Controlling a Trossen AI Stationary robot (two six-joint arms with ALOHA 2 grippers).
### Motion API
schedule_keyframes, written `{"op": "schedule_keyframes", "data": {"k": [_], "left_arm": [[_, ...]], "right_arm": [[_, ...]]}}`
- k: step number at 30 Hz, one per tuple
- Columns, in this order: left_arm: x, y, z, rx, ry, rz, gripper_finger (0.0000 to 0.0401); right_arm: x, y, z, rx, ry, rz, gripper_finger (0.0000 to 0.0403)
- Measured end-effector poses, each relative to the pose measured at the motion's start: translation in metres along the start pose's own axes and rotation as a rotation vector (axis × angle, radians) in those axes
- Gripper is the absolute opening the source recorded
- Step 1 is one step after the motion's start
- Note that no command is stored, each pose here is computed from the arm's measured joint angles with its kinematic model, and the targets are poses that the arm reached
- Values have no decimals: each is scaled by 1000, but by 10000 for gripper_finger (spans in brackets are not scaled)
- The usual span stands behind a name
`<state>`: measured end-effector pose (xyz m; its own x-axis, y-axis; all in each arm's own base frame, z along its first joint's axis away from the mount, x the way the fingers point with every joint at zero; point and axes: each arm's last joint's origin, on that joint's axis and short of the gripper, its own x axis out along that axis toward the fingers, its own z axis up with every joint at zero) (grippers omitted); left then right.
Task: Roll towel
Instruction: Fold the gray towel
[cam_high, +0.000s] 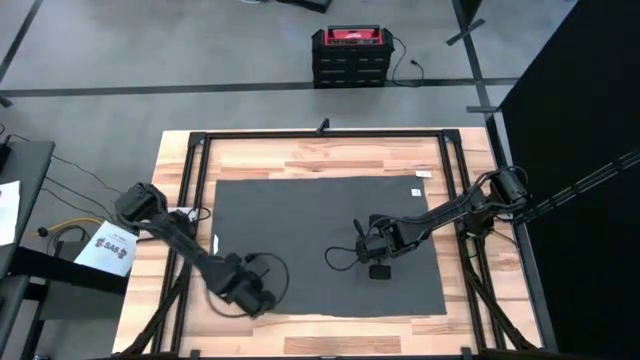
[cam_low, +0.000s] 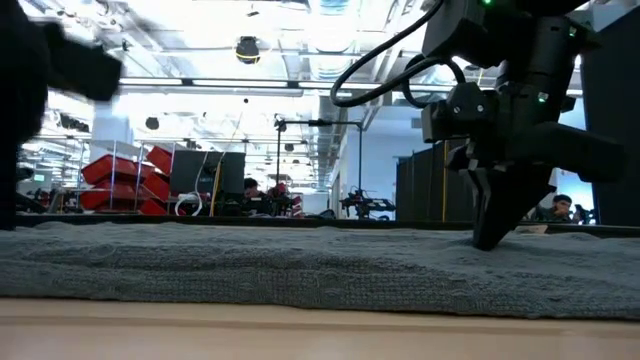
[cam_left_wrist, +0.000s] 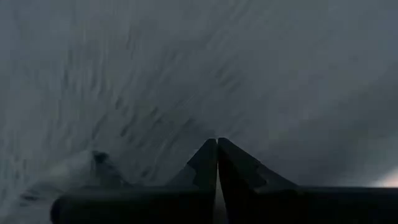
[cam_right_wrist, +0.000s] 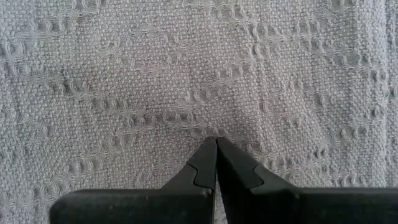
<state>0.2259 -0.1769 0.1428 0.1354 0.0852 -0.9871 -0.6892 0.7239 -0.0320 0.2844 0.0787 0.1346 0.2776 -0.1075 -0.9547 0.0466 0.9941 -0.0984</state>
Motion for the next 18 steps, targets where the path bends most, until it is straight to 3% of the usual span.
{"op": "schedule_keyframes", "data": {"k": [5,10,18], "left_arm": [[-3,-11,-8,14,150,1,0],[-26,-21,-48,-57,290,17,0],[-36,-3,-107,-247,258,185,0]], "right_arm": [[0,-1,-2,-5,25,-9,0],[0,-5,-3,4,46,-18,0],[2,-16,-2,46,62,-31,0]]}}
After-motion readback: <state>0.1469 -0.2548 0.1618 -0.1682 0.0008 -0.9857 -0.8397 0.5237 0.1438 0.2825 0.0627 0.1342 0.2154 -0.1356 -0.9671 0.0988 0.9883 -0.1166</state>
